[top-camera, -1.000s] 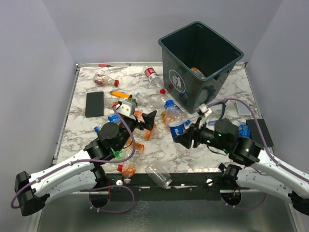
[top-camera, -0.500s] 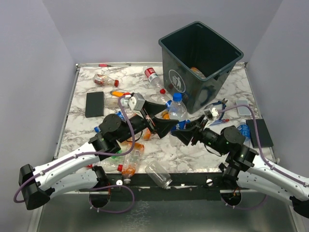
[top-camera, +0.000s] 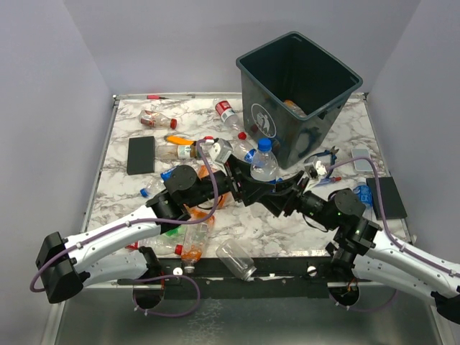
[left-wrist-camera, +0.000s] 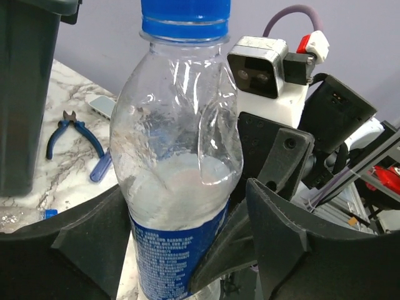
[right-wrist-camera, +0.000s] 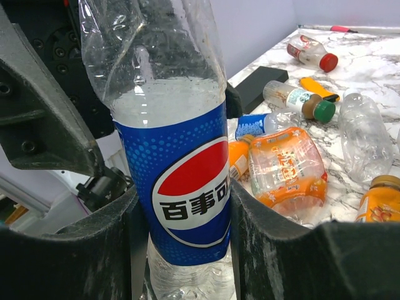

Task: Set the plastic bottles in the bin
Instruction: Place the plastic bottle in the trash bin.

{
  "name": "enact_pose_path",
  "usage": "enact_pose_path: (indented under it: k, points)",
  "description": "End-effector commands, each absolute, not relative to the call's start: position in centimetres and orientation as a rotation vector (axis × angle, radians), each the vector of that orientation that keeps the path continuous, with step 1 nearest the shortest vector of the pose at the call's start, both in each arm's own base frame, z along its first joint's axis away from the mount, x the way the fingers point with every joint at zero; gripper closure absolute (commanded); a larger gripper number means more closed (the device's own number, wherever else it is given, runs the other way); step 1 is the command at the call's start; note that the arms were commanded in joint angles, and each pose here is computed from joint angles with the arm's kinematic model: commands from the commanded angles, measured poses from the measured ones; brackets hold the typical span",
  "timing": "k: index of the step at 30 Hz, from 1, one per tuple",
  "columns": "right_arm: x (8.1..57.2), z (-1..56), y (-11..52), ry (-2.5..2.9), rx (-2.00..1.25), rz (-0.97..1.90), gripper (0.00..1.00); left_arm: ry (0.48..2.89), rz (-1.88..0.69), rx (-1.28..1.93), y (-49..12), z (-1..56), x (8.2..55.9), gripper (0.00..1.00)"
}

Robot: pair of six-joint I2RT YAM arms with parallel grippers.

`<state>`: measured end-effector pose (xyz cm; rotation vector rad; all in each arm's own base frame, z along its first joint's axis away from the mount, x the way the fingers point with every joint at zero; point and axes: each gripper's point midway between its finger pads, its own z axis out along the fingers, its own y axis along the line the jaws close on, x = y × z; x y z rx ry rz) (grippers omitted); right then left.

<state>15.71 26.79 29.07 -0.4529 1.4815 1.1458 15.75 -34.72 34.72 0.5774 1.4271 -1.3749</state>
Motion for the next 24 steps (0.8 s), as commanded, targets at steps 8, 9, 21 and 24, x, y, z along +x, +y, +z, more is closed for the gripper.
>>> enact_pose_path:
  k: [8,9,21,24]
  points:
    - [15.0,29.3,27.5,1.482,-0.523,1.16,0.47,1.344,-1.456,0.585,-35.4,36.8,15.2,0.53]
    - [15.0,29.2,27.5,1.49,-0.527,1.157,0.39,1.341,-1.453,0.585,-35.4,36.8,15.1,0.55]
    - [13.0,33.8,24.5,1.609,-0.583,1.096,0.0,1.249,-1.187,0.537,-31.5,37.4,17.1,0.69]
    - [13.2,37.3,23.2,1.556,-0.542,1.064,0.0,1.24,-1.098,0.616,-31.3,36.5,17.2,0.71]
